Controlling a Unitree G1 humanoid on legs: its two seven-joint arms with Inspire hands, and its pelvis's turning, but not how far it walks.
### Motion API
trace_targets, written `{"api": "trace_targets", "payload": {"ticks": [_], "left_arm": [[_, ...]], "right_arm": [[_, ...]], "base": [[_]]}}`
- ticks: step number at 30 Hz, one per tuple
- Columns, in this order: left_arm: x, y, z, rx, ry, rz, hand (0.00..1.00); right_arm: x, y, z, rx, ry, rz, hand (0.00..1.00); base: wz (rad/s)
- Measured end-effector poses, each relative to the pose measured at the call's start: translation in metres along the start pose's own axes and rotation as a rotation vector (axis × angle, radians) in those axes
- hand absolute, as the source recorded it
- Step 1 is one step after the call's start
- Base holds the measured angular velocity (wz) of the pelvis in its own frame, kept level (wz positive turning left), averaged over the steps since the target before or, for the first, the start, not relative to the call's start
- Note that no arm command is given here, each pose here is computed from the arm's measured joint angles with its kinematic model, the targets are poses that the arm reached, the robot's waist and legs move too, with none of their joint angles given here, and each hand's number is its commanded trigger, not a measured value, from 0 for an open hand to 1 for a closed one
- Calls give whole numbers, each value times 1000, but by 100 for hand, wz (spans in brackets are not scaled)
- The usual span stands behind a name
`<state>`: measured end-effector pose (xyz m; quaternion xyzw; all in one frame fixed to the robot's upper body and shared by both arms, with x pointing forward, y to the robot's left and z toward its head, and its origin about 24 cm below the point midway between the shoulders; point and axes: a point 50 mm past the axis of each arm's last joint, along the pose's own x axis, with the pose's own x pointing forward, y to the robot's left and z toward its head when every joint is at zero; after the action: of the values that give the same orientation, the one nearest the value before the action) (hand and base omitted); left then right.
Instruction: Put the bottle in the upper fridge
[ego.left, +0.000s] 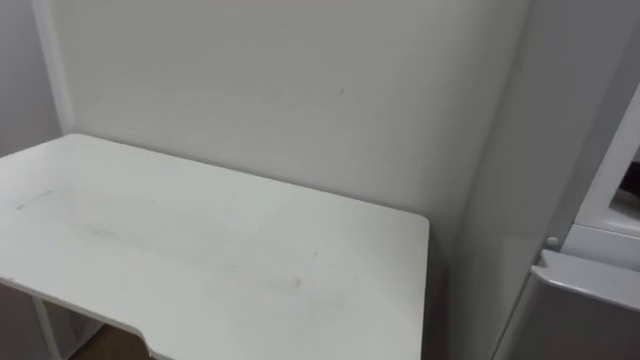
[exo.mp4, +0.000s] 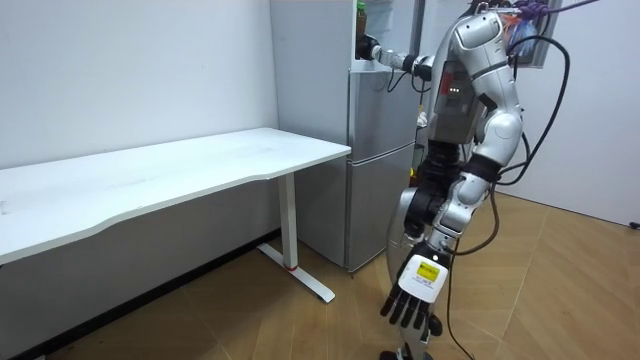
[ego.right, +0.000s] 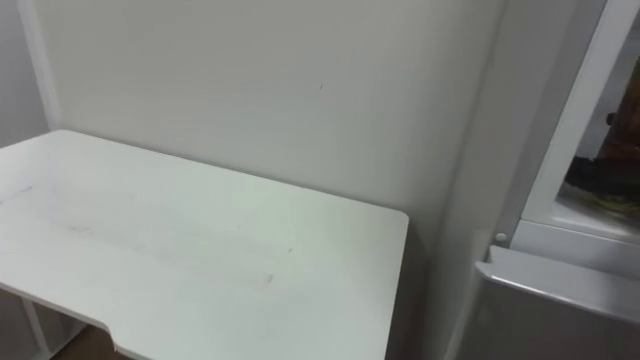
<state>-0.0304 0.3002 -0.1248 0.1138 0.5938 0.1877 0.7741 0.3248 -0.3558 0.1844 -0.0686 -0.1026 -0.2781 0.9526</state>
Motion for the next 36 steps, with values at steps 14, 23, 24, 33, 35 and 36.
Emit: {"api": "trace_targets", "payload": {"ticks": [14, 23, 24, 33, 35, 36], "left_arm": [[1, 0, 3, 0, -9, 0, 0], [1, 0, 1, -7, 1, -1, 0], [1, 0, 1, -7, 2, -1, 0], [1, 1, -4, -3, 26, 0, 0], [1, 1, -5, -3, 30, 0, 0], [1, 1, -6, -3, 33, 0, 0]], "right_arm": [[-3, -2, -5, 3, -1, 84, 100], [-3, -5, -10, 3, 15, 158, 100], [-3, -6, -10, 9, 21, 161, 100], [-3, -11, -15, 52, 47, 161, 100], [-3, -11, -16, 60, 49, 161, 100], [-4, -12, -17, 64, 50, 162, 100]], "base": [[-1], [0], [0], [0], [0], [0]]}}
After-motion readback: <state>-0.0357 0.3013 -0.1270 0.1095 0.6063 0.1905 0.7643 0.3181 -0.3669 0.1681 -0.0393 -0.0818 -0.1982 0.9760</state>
